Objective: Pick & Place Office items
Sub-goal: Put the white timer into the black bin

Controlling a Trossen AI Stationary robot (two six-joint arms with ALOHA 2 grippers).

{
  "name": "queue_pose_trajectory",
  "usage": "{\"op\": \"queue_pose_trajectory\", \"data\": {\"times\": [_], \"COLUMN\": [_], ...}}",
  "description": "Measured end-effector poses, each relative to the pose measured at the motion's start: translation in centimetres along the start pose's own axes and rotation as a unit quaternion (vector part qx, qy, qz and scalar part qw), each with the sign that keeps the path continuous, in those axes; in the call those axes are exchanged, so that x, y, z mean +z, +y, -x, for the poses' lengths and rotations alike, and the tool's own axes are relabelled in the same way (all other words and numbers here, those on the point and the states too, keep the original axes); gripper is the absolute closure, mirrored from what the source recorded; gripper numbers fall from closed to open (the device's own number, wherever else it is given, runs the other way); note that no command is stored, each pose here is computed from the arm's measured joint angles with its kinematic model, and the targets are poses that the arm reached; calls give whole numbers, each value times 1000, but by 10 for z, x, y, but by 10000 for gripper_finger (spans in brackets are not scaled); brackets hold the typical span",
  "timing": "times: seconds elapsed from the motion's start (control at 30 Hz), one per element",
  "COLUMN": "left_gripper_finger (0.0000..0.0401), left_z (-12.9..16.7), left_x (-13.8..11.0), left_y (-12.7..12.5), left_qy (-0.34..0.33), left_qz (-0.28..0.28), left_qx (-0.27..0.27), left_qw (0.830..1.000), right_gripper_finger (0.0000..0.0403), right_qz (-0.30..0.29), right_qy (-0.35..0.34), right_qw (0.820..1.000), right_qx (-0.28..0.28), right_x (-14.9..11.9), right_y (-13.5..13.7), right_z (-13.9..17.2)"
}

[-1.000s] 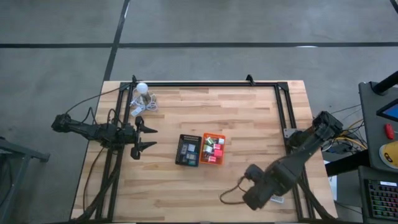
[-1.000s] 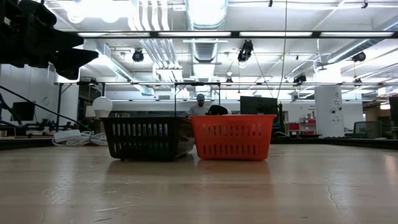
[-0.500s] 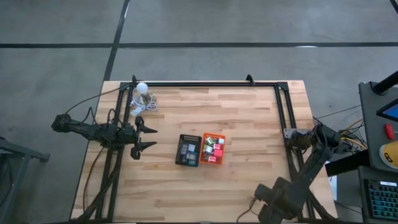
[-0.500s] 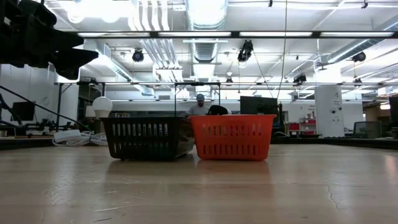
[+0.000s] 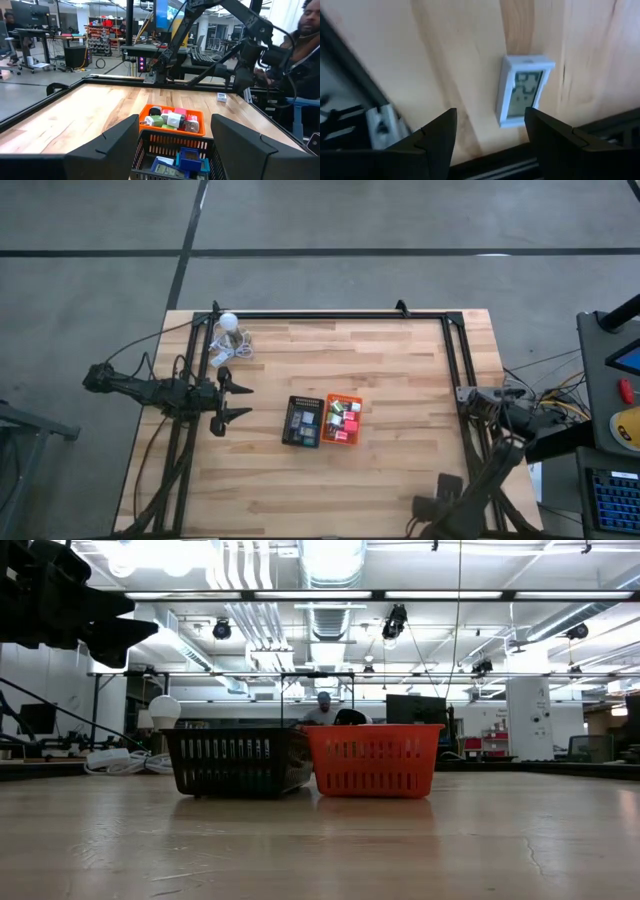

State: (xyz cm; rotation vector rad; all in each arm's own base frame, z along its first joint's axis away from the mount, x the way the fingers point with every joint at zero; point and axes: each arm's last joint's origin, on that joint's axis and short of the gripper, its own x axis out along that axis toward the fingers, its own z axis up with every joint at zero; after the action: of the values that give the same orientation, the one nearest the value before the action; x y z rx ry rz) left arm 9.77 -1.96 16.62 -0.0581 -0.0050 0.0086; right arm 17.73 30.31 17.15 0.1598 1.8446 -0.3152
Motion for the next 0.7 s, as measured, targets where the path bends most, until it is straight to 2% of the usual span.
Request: {"op": "queue_pose_trajectory", "data": {"times": [0.2,0.47,0.7], "left_gripper_finger": [149,149,149], "left_z": [0,0,0], "left_x": [0,0,0], "left_y": [0,0,0], "left_qy": [0,0,0], "left_qz": [0,0,0], "left_qx": [0,0,0], "left_qw": [1000,1000,1000], "right_gripper_finger": [175,175,174], "right_qz": [27,11,-21], "right_qy": [-3,-17,-118], "right_qw": [999,1000,992], "right_qx": [-18,10,24], "right_x": [4,-4,-9], "right_y": [3,-4,-13], "right_z": [-10,10,30]}}
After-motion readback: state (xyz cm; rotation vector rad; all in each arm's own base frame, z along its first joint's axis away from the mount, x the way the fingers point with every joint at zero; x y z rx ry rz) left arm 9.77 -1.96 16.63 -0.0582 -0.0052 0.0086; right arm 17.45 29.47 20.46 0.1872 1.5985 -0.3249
